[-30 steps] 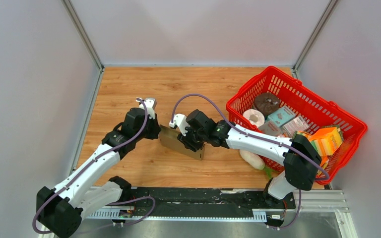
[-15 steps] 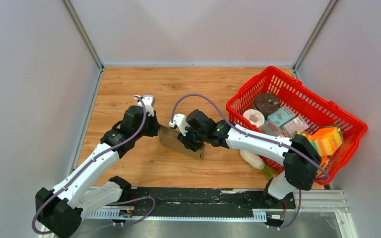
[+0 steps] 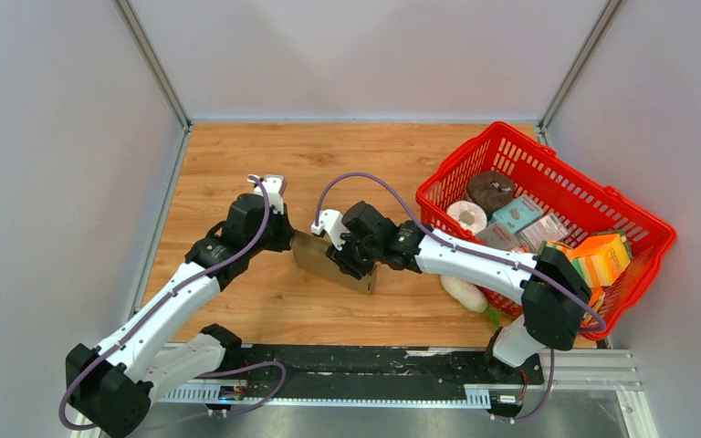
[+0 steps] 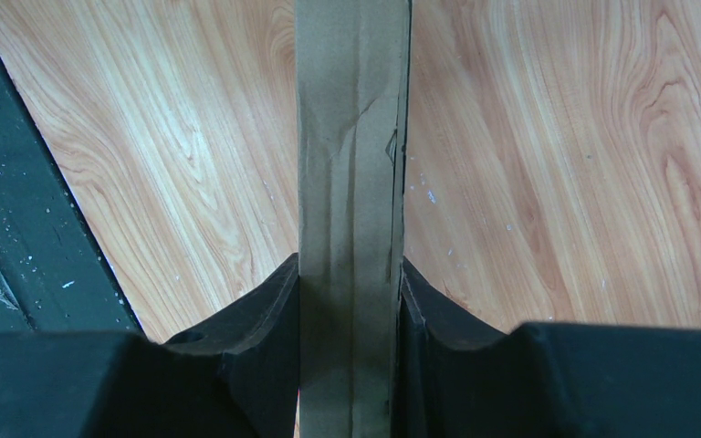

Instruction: Fold the paper box

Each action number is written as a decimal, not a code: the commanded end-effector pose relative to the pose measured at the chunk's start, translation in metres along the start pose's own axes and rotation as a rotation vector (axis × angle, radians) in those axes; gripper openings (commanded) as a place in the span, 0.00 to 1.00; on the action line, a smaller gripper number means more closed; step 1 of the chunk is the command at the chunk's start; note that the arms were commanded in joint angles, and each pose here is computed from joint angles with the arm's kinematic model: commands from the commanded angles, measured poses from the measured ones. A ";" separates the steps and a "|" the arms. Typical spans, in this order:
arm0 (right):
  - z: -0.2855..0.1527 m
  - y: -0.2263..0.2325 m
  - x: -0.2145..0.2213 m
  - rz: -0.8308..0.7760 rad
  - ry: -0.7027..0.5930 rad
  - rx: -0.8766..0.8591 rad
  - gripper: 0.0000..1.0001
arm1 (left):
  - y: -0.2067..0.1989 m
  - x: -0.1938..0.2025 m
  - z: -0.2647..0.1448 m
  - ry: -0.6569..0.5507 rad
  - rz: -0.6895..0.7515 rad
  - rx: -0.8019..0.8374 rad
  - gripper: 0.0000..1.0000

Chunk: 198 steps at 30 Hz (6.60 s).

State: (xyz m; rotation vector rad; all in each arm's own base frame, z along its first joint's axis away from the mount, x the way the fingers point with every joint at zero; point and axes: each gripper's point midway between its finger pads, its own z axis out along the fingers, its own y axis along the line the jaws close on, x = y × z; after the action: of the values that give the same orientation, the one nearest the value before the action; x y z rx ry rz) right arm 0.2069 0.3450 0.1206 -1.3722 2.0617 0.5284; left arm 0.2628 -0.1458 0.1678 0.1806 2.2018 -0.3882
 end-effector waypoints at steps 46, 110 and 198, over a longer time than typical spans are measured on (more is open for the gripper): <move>0.000 -0.034 -0.001 -0.054 0.054 0.174 0.30 | 0.006 0.022 -0.005 0.029 -0.099 -0.017 0.00; -0.076 -0.026 0.000 0.976 0.044 0.375 0.32 | -0.004 -0.019 -0.011 -0.042 -0.003 0.100 0.36; -0.064 -0.026 0.000 0.899 0.082 0.281 0.00 | 0.024 0.035 -0.021 0.143 -0.069 -0.052 0.00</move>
State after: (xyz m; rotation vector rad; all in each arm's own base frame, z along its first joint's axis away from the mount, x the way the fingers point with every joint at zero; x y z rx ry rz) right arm 0.2103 0.2880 0.1577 -0.2547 2.6835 0.4458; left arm 0.2314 -0.1216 0.1542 0.1609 2.3457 -0.3932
